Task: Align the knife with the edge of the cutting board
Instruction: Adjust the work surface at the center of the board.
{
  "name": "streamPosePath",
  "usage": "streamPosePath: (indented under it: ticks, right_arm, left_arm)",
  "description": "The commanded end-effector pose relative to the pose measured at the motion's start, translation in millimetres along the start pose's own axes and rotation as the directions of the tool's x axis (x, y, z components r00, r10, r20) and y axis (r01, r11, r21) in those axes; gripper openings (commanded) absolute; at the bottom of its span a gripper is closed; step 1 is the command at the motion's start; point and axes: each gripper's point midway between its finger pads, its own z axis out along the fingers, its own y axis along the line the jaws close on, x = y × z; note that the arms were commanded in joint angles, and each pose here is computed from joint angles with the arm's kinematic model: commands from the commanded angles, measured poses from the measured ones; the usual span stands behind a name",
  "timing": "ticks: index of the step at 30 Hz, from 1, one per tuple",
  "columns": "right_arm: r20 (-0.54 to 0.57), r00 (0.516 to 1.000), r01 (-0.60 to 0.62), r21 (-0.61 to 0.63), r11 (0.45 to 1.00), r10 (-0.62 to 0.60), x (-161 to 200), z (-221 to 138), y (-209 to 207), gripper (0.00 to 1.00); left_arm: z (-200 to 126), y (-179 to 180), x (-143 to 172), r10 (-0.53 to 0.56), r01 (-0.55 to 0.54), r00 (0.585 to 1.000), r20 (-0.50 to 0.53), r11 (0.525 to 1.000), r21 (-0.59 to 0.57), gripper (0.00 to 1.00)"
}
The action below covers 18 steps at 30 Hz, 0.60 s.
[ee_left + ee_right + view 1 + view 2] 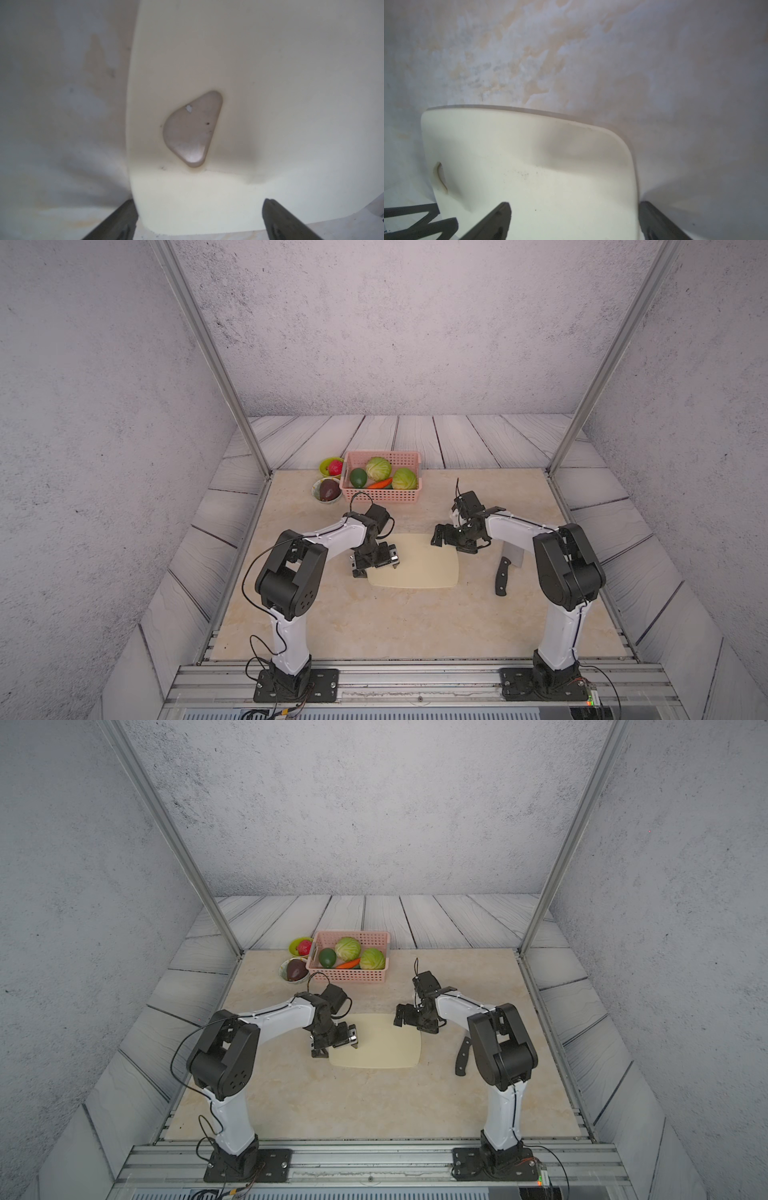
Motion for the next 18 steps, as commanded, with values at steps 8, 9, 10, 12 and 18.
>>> streamPosePath:
  ticks: [8,9,10,12,18]
  right_arm:
    - [-0.106,0.994,-0.018,-0.07,0.997,0.011,19.9,14.0,16.4,0.99]
    - [-0.104,0.994,-0.019,-0.071,0.997,0.011,19.2,14.0,16.7,0.99]
    - [-0.105,0.994,-0.02,-0.071,0.997,0.012,19.2,14.3,17.1,0.99]
    - [-0.103,0.995,-0.02,-0.068,0.997,0.013,18.3,14.6,16.4,0.99]
    - [-0.107,0.994,-0.026,-0.072,0.997,0.018,18.5,16.7,17.0,0.99]
  left_arm:
    - [25.3,-18.9,-4.7,0.064,-0.064,0.998,0.009,0.994,0.092,0.98]
    - [25.3,-19.0,-4.7,0.064,-0.065,0.998,0.009,0.994,0.092,0.98]
    - [24.8,-19.2,-4.9,0.064,-0.065,0.998,0.01,0.994,0.092,0.98]
    - [24.0,-19.2,-5.4,0.065,-0.066,0.998,0.011,0.993,0.093,0.98]
    - [22.7,-19.2,-6.1,0.062,-0.063,0.998,0.013,0.993,0.097,0.98]
